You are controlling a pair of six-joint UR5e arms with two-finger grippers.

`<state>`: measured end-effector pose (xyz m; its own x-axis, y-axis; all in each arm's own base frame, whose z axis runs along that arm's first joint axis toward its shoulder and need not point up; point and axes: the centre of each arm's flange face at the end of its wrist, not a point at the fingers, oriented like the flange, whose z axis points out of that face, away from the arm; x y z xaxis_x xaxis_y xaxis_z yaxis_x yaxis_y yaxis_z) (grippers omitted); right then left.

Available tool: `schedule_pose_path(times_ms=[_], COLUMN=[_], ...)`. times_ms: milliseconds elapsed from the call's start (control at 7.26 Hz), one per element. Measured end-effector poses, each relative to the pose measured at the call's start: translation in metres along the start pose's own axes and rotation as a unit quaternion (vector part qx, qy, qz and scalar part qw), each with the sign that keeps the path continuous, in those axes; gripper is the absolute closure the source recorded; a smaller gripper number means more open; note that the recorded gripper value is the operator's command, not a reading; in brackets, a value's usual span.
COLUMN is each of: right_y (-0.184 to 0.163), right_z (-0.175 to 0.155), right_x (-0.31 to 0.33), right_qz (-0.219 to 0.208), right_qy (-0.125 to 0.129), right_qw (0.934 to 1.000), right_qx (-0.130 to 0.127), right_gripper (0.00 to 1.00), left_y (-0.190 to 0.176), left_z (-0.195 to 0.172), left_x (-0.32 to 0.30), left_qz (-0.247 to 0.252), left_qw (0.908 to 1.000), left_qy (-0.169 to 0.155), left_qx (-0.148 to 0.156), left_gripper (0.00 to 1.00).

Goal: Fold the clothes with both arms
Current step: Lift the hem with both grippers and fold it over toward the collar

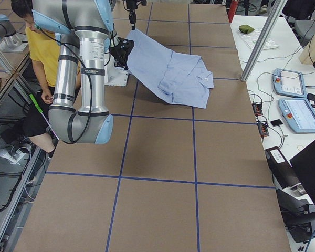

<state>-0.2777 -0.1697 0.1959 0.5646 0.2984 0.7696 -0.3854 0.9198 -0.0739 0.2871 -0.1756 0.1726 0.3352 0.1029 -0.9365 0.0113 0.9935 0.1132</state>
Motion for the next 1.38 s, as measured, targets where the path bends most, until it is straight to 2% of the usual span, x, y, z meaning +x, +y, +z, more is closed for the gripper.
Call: schedule_pose_path(times_ms=[138,275,551,689,826,1102,1377], right_y=[-0.021,-0.049,-0.106,-0.133,-0.159,-0.213,-0.254], right_z=[0.003,0.011,0.030,0.043,0.063,0.135,0.198], right_x=[-0.014,-0.031,-0.062,-0.076,-0.090,-0.113,-0.121], right_qz=[-0.006,-0.010,-0.007,-0.001,0.005,0.012,0.004], right_qy=[0.001,0.007,0.025,0.038,0.049,0.049,0.048], right_qw=[0.9999,0.9993,0.9962,0.9938,0.9911,0.9870,0.9845], right_qx=[0.015,0.036,0.083,0.105,0.124,0.153,0.168], right_gripper=[1.00,1.00,1.00,1.00,1.00,1.00,1.00], left_y=[-0.018,-0.046,-0.124,-0.164,-0.199,-0.259,-0.304], left_z=[0.003,0.023,0.059,0.064,0.065,0.084,0.130], left_x=[0.002,0.005,0.007,0.000,-0.009,-0.021,-0.036], left_qz=[0.016,0.024,0.033,0.040,0.047,0.047,0.045], left_qw=[0.9997,0.9985,0.9918,0.9865,0.9807,0.9703,0.9628], left_qy=[-0.013,-0.030,-0.074,-0.097,-0.120,-0.162,-0.182], left_qx=[0.016,0.040,0.099,0.126,0.147,0.173,0.195], left_gripper=[1.00,1.00,1.00,1.00,1.00,1.00,1.00])
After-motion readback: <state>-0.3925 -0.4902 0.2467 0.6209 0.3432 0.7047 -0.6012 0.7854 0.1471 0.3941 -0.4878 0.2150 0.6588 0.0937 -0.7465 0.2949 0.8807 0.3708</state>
